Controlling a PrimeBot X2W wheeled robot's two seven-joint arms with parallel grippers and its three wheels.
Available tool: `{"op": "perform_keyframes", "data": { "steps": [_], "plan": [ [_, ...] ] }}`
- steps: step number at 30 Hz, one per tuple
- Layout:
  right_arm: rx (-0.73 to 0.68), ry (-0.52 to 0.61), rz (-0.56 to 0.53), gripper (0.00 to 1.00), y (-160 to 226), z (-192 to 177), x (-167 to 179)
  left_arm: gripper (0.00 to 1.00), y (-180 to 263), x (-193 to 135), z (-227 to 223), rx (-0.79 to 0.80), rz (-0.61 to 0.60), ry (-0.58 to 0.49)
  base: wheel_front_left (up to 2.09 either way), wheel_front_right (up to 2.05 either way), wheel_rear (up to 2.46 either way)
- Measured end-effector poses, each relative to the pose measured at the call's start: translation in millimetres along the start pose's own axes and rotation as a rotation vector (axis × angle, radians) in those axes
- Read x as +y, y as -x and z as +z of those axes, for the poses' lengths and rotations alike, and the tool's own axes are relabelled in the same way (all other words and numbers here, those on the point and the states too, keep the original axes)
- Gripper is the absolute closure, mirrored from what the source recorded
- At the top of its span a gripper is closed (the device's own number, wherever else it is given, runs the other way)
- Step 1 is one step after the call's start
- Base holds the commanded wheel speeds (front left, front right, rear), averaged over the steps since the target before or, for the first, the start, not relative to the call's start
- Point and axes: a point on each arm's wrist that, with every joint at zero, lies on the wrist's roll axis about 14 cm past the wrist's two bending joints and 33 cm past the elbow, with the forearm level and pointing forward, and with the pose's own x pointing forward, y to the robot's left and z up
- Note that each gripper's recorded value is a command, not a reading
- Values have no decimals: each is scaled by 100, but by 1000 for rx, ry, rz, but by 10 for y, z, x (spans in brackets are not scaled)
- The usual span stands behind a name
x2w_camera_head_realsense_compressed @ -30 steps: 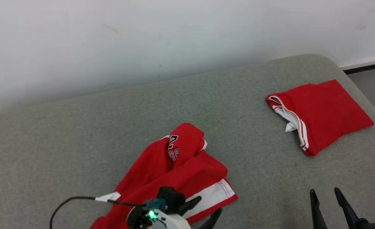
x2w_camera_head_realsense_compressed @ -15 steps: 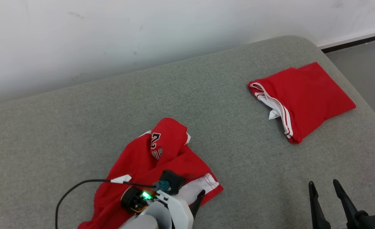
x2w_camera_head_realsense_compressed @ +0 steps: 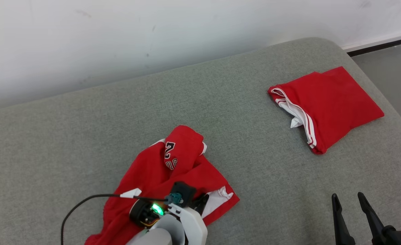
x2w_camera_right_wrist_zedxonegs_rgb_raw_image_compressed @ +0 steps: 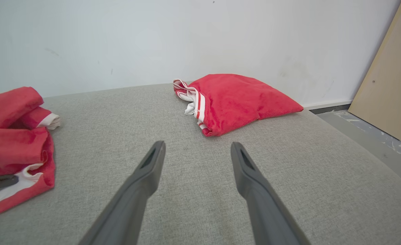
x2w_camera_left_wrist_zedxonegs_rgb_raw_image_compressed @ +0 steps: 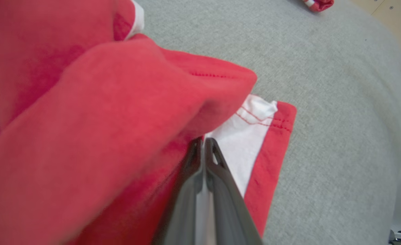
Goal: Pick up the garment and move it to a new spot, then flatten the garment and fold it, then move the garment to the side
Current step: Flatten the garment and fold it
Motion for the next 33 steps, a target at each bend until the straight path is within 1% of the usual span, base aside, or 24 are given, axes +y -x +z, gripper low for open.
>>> {"op": "perform_keyframes", "data": {
  "steps": [6, 13, 19, 26, 27, 28, 29, 33],
  "plan": [
    [-6, -5, 9, 0, -16, 14, 24, 100, 28, -76, 84, -47, -10, -17, 0, 0, 0],
    [-8, -4, 20, 0, -24, 15, 55, 100, 118, -378, 146, -83, -65, -47, 0, 0, 0],
    [-5, 0, 36, 0, -37, 4, 105, 100, 216, -559, 213, -110, -92, -49, 0, 0, 0],
    [3, 6, 43, 0, -40, -19, 124, 100, 282, -681, 52, -67, -118, -40, 0, 0, 0],
    [4, 6, 42, 0, -38, -22, 121, 88, 287, -699, 30, -62, -122, -39, 0, 0, 0],
    [5, 7, 40, 0, -35, -24, 116, 55, 290, -712, 10, -58, -123, -38, 0, 0, 0],
    [7, 9, 39, 0, -32, -28, 112, 0, 292, -726, -3, -58, -127, -36, 0, 0, 0],
    [8, 10, 35, 0, -25, -32, 98, 0, 301, -764, -42, -52, -134, -22, 0, 0, 0]
  ]
}}
